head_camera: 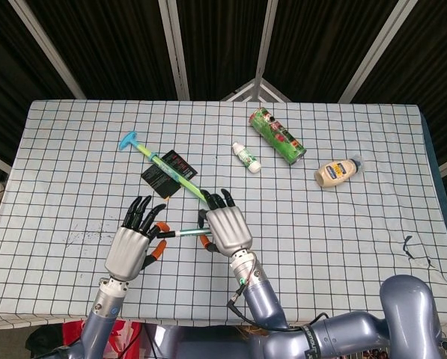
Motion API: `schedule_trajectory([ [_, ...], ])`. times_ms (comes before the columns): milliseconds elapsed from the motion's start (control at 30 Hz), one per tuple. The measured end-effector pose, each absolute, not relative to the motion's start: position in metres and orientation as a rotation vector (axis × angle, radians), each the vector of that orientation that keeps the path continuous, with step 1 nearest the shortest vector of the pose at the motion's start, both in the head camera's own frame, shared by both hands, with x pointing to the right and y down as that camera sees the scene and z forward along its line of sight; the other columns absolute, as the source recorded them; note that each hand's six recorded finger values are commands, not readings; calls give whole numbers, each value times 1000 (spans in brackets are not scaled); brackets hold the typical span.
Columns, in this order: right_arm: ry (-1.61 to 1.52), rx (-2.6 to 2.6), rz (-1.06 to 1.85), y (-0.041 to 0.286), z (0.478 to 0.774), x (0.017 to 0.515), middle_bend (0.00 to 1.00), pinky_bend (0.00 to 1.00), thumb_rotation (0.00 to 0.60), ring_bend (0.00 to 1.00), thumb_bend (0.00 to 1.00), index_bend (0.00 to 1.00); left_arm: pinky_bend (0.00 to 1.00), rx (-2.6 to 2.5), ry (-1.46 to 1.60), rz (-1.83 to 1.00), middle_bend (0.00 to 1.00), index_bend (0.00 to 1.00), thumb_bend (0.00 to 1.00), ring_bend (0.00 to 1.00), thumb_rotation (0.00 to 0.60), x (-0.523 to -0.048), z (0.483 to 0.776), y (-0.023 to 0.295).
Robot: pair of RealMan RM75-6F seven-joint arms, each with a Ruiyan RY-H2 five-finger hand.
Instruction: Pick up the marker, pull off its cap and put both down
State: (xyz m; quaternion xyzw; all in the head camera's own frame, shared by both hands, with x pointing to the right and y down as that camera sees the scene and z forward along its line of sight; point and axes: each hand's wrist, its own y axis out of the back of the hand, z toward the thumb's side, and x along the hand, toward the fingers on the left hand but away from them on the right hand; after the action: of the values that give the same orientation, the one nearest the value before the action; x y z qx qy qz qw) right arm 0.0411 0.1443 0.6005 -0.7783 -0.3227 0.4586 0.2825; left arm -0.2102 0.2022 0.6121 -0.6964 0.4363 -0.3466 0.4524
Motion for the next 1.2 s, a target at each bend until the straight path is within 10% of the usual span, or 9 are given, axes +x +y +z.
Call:
schedule_trajectory([
  [1200, -881, -2094, 1238, 143, 603, 47, 97, 11, 600, 146, 486, 776, 33, -1707, 1115, -867, 206, 526, 435, 0, 600, -217, 618, 199],
])
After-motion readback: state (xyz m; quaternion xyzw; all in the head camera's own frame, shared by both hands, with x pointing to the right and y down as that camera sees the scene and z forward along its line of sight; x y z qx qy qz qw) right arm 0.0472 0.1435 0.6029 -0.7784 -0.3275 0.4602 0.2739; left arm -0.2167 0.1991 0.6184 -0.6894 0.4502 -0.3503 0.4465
